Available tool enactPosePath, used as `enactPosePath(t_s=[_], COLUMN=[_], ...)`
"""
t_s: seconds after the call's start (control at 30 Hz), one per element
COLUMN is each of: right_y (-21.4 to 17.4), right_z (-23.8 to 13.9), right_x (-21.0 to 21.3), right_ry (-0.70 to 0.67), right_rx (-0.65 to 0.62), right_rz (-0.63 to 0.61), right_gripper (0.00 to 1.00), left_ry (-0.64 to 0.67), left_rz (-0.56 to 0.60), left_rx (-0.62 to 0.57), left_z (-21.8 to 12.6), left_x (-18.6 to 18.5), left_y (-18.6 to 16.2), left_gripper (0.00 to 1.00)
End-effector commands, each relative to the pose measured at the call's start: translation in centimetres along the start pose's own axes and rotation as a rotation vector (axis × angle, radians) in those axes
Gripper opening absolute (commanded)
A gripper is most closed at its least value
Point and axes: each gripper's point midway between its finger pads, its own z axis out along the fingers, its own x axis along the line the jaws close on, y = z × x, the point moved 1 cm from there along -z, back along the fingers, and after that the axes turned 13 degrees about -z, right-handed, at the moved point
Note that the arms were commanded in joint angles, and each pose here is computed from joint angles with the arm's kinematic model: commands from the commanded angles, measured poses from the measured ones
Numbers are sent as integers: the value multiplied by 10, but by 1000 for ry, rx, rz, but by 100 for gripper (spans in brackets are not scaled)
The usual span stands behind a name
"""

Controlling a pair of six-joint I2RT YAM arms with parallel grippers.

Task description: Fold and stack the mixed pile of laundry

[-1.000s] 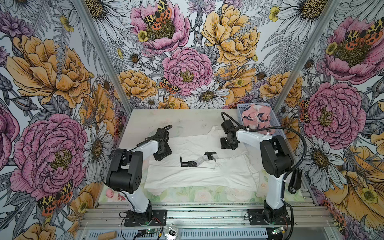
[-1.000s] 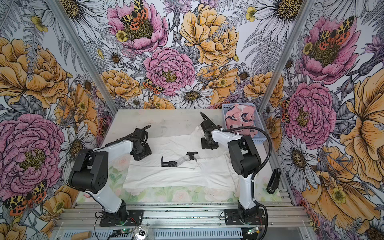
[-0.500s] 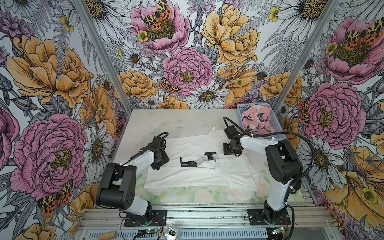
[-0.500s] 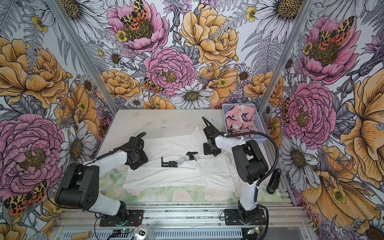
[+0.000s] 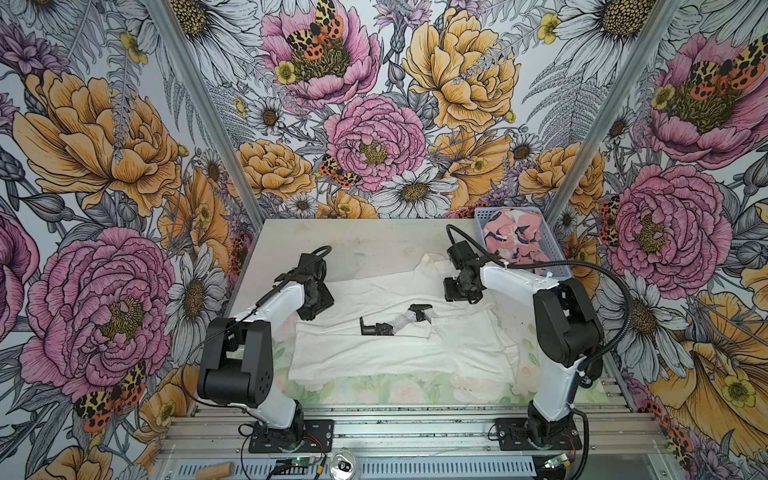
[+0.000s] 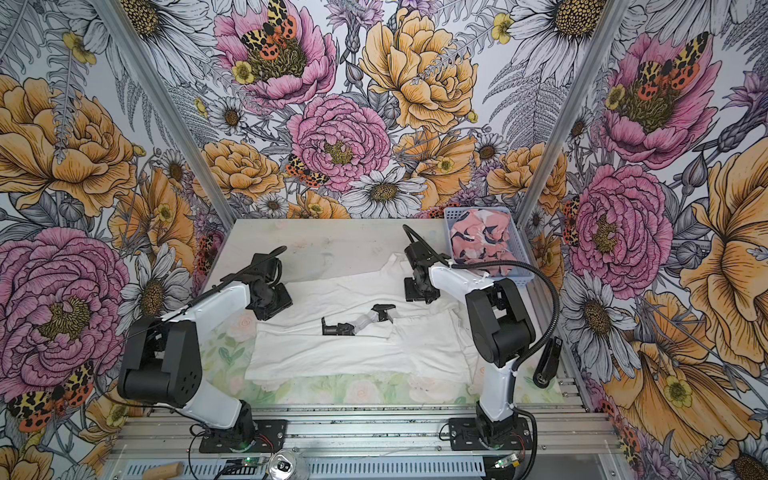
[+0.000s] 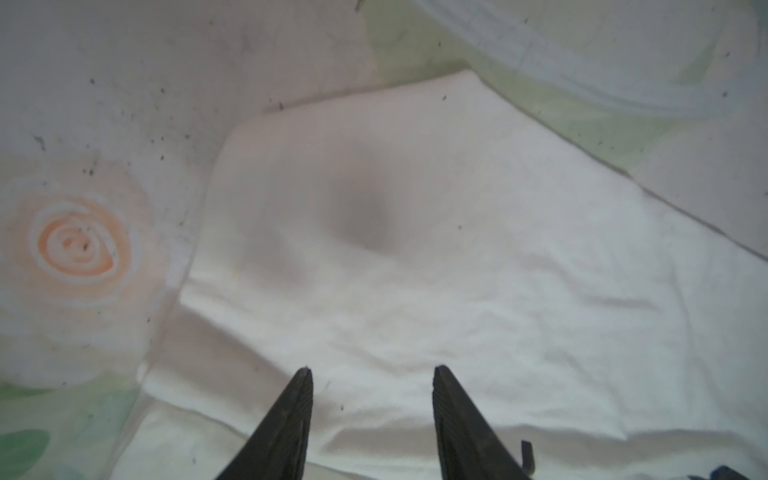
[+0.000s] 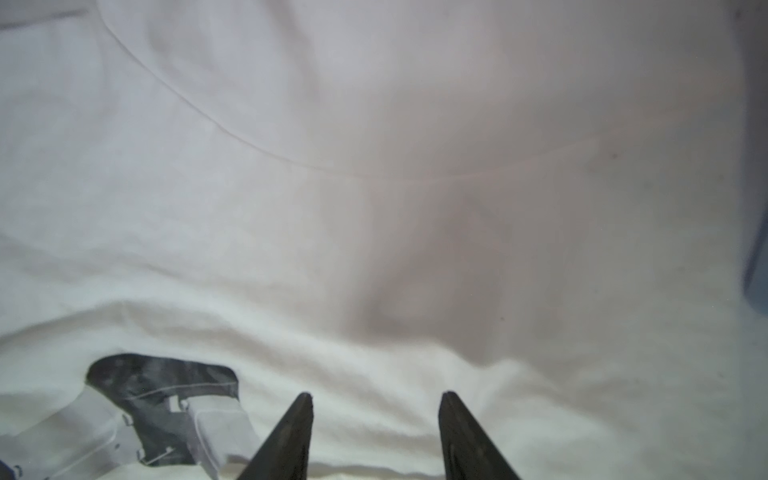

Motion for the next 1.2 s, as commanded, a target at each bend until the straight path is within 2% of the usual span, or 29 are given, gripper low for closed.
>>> enactPosePath(t_s=[0.0, 0.2, 0.57, 0.77, 0.87, 1.0, 1.17], right_y=[18, 32, -43, -60, -50, -27, -8], right_z=[10, 32, 38, 32, 25, 3, -17], right_x=[2, 1, -5, -7, -8, -6, -2], right_ry=[-7, -21, -31, -32, -32, -28, -13], right_rx=[-8, 8, 162, 180, 152, 85, 31], right_rz=[-21, -32, -33, -41, -43, -41, -38], right_gripper=[52, 52, 51, 51, 51, 51, 51], left_ry=[40, 76, 113, 95, 31, -56, -62], left_rz=[56, 55, 11, -14, -18, -29, -80], left_rx=[13, 84, 199, 236, 180, 29, -70], left_z=[19, 43, 35, 27, 14, -17, -26], left_x=[3, 11, 45, 52, 34, 6, 11], left_y=[5, -16, -75, -96, -75, -14, 55], left_gripper=[49, 48, 48, 48, 49, 53, 53])
